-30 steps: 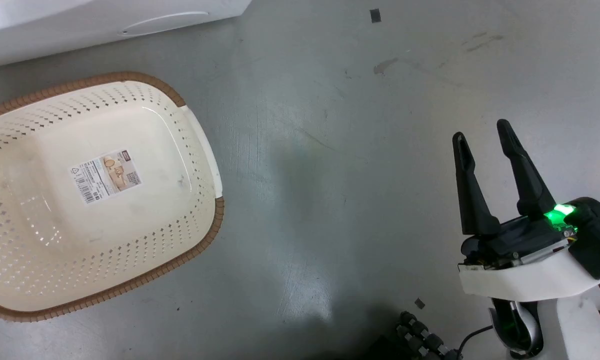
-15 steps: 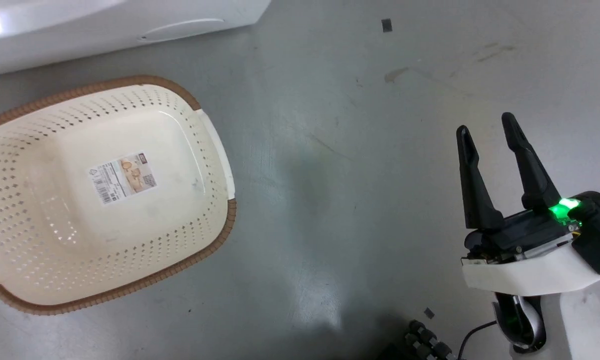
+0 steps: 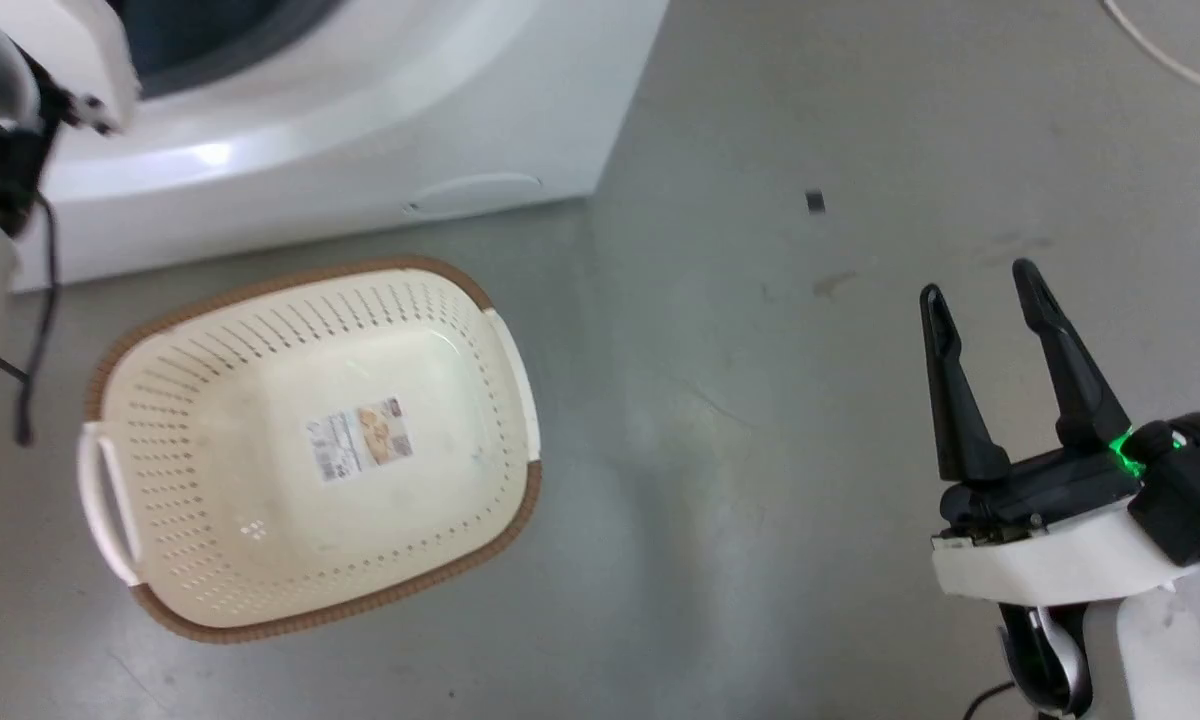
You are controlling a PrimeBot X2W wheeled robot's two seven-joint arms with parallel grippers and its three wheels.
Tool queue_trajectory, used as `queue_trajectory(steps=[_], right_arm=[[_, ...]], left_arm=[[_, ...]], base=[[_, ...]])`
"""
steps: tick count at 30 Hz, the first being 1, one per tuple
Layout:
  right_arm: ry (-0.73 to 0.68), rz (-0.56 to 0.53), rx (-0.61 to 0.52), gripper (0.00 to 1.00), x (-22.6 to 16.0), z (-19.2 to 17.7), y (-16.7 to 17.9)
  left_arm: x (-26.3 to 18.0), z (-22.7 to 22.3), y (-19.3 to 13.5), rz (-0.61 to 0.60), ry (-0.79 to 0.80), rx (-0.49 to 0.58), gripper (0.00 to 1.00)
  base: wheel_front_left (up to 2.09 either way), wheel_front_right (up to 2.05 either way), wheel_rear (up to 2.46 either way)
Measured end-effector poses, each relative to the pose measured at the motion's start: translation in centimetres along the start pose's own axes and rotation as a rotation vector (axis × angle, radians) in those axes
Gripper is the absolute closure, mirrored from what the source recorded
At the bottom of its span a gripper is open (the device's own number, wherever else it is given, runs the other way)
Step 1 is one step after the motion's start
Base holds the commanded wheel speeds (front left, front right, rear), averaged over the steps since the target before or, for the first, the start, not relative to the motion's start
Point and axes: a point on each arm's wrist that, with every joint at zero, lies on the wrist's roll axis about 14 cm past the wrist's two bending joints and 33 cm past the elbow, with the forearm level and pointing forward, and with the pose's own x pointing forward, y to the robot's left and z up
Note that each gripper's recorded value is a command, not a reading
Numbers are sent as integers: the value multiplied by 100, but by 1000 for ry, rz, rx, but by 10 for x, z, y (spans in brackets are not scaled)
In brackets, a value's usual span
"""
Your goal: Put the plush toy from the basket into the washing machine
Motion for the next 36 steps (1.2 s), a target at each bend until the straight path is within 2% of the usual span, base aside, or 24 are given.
queue_trajectory(steps=[14,21,25,31,36], right_arm=[[-119,71,19,0,-34,52,28],[-160,107,23,0,-47,68,41],[-176,121,27,0,-53,74,45],[-188,134,30,0,-62,79,50],[-189,145,33,0,-66,80,53]], left_arm=[[-138,85,2,194,-309,-101,0],[-218,84,-13,294,-386,-173,0],[-253,67,-28,327,-373,-198,0],[-291,49,-46,373,-356,-274,0],[-306,36,-57,372,-330,-285,0]], base=[[0,0,0],[0,0,0],[0,0,0],[0,0,0],[0,0,0]])
